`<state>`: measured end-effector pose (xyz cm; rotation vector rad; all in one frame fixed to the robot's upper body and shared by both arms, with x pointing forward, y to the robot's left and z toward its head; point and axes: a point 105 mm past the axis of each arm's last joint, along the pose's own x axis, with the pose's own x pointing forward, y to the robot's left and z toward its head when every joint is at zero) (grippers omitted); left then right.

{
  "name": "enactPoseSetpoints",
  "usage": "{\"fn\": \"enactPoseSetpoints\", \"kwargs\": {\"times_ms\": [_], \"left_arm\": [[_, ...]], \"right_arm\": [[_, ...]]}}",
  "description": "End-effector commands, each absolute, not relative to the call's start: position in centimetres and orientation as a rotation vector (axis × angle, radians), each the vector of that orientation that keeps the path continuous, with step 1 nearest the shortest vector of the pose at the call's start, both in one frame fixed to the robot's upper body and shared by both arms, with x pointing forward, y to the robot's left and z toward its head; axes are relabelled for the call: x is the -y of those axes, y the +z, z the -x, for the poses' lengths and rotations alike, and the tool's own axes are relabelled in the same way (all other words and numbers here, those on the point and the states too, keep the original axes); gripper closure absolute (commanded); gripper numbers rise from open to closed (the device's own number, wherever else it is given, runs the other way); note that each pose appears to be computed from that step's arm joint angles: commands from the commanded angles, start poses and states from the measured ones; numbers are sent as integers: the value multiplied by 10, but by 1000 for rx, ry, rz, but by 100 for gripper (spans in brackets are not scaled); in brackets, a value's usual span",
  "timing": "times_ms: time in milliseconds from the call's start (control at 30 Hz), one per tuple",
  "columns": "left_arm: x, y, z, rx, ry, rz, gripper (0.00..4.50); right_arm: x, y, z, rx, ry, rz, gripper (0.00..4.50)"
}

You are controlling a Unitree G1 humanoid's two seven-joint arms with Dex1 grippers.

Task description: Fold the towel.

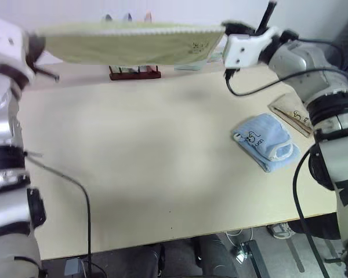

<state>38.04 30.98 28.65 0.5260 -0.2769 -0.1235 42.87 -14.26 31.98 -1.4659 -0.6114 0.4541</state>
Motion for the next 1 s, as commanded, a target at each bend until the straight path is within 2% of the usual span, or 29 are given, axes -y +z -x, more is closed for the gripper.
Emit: {"fn": "enactPoseSetpoints", "kwargs": {"times_ms": [33, 100, 233, 400, 567, 667, 800, 1000], "left_arm": [[-304, 249, -348, 163, -254, -532, 450], [-298, 212, -325, 36, -325, -530, 450], [-290, 163, -275, -171, -448, -515, 450], [-288, 150, -233, -279, -486, -424, 450], [-286, 138, -205, -382, -517, -362, 450], [-286, 137, -202, -390, -515, -363, 450], [-294, 140, -220, -349, -457, -400, 450], [-312, 146, -275, -251, -344, -480, 450]], "right_arm": [[149, 283, -408, 514, 661, 1413, 448], [153, 245, -391, 395, 810, 1368, 448], [170, 190, -347, 103, 1037, 1218, 448], [185, 184, -299, -111, 1146, 1052, 448], [186, 188, -273, -203, 1187, 987, 448], [186, 192, -276, -198, 1162, 1007, 448], [185, 194, -300, -137, 1097, 1082, 448], [175, 187, -359, -50, 1015, 1174, 448]]}}
